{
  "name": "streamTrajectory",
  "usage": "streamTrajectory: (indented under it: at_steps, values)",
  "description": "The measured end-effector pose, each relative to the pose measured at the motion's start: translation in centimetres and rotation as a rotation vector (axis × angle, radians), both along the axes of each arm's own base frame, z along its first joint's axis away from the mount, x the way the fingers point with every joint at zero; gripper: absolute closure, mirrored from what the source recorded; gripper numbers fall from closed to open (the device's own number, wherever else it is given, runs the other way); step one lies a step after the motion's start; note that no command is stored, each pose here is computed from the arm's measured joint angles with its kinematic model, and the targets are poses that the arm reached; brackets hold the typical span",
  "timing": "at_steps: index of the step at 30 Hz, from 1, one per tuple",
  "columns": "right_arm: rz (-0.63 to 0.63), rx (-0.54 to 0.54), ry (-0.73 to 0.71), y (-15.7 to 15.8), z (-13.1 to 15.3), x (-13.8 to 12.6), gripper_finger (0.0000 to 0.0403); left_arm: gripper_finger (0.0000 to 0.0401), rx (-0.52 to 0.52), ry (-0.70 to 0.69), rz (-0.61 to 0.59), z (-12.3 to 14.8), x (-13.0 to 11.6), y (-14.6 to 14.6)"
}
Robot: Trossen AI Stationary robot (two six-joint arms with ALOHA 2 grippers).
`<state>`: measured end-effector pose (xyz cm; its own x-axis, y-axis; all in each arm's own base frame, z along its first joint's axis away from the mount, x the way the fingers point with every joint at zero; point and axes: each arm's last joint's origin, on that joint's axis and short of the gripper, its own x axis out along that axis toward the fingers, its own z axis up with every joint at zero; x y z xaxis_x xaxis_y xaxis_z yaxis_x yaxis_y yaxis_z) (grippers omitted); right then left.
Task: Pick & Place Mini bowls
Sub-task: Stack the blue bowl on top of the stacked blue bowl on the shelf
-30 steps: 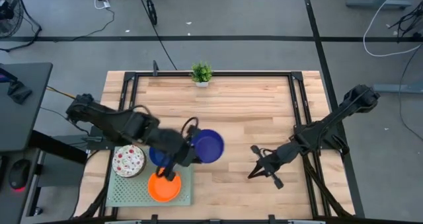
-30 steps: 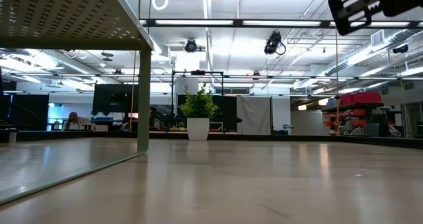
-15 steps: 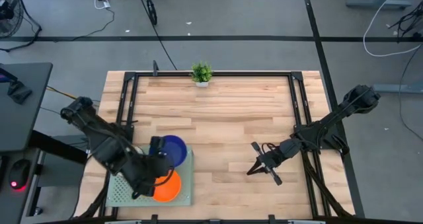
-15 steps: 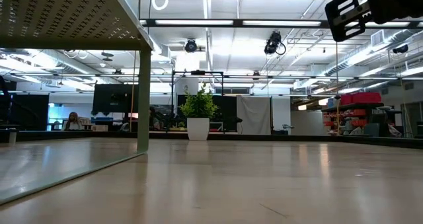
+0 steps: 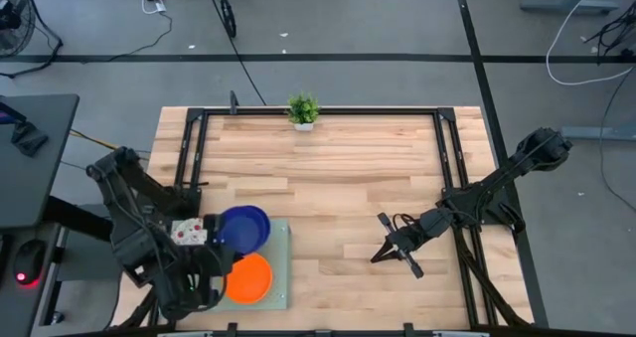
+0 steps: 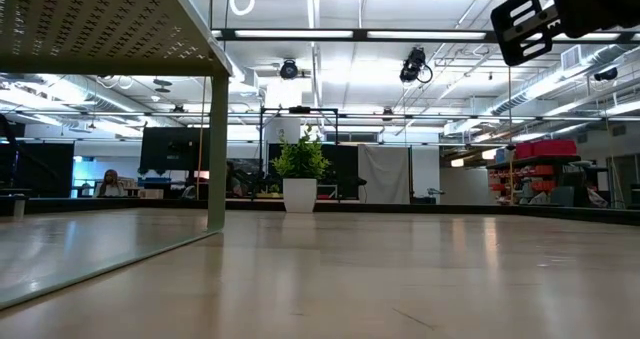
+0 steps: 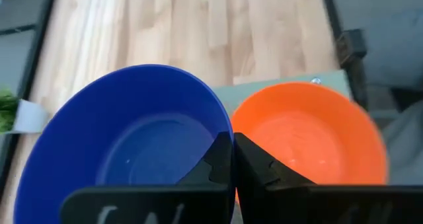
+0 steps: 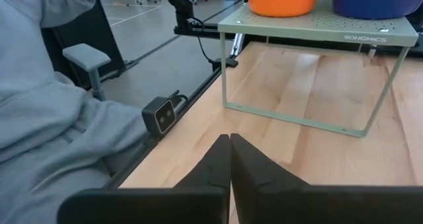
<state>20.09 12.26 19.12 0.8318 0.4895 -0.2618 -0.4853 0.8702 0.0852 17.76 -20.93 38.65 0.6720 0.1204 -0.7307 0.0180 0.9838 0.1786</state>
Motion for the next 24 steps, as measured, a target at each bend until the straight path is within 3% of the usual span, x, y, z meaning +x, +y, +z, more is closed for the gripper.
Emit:
streamTrajectory:
  at_steps: [11,24]
  values:
    - [0.0,0.0,0.0,0.0,0.0,0.0,0.0397,0.0391,0.113,0.005,0.105,-4.1,0.1,0.2]
    - [0.0,-0.001,0.0,0.0,0.0,0.0,0.0397,0.037,0.078,-0.068,0.198,-4.4,0.2,0.2]
